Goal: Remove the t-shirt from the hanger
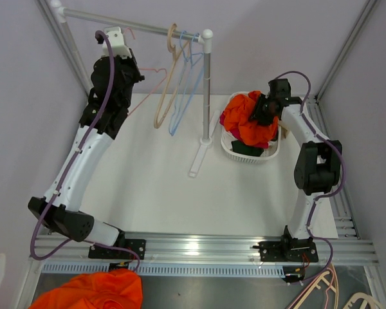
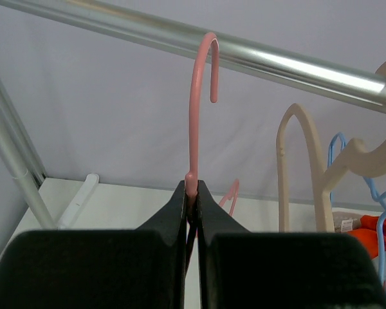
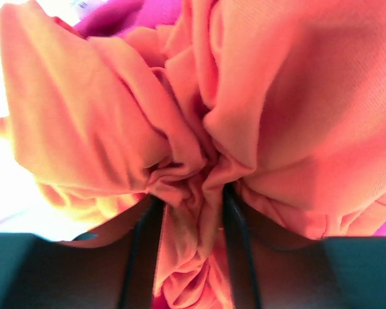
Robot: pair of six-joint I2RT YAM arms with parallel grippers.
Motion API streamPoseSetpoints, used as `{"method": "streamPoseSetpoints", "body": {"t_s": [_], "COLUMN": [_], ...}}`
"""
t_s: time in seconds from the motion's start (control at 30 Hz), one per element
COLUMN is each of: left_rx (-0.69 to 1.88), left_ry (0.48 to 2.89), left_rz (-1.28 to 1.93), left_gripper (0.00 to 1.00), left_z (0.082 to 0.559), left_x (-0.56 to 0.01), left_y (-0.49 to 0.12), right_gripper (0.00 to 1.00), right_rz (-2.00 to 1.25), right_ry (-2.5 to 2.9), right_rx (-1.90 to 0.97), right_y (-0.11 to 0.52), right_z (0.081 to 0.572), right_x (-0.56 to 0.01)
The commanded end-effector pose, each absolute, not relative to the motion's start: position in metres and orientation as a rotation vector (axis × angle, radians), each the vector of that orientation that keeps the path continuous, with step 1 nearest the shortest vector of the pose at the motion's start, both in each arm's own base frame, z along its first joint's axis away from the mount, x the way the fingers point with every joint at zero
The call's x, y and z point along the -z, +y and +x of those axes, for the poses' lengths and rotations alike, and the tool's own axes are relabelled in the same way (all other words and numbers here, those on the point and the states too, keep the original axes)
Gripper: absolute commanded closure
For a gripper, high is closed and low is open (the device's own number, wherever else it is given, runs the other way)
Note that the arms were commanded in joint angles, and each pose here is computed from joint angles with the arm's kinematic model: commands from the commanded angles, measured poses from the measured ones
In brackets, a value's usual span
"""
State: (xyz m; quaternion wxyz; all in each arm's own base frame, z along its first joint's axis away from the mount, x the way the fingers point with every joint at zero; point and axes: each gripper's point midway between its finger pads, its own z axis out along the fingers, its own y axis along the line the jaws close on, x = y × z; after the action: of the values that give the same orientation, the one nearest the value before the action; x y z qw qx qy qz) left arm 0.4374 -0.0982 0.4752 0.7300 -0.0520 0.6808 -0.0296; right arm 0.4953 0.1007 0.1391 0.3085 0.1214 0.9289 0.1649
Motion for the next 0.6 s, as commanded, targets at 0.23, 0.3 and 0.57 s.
{"method": "streamPoseSetpoints", "body": {"t_s": [0.23,0.3,0.57], "left_rx": [0.12,0.12,0.131], "left_ry": [1.352,1.34,1.294], "left_rz": [-0.103,-0.09,-0.017], "left_gripper": [0.99,0.99,0.99], "left_z": [0.443,0.445,0.458], "left_x": [-0.521,-0.523,-0.523], "left_y": [-0.104,-0.106,-0.12], "right_gripper": [0.41,0.41,0.39], "right_rz": [0.278,0.271,0.222], "right_ry": [2.313,2.283,2.181], "right_rx": [-0.351,-0.328,-0.34], "right_y": [0.098,0.096,0.097], "right_z": [0.497,0.495,0.478], "right_x": [-0.233,-0.251,-0.3]}}
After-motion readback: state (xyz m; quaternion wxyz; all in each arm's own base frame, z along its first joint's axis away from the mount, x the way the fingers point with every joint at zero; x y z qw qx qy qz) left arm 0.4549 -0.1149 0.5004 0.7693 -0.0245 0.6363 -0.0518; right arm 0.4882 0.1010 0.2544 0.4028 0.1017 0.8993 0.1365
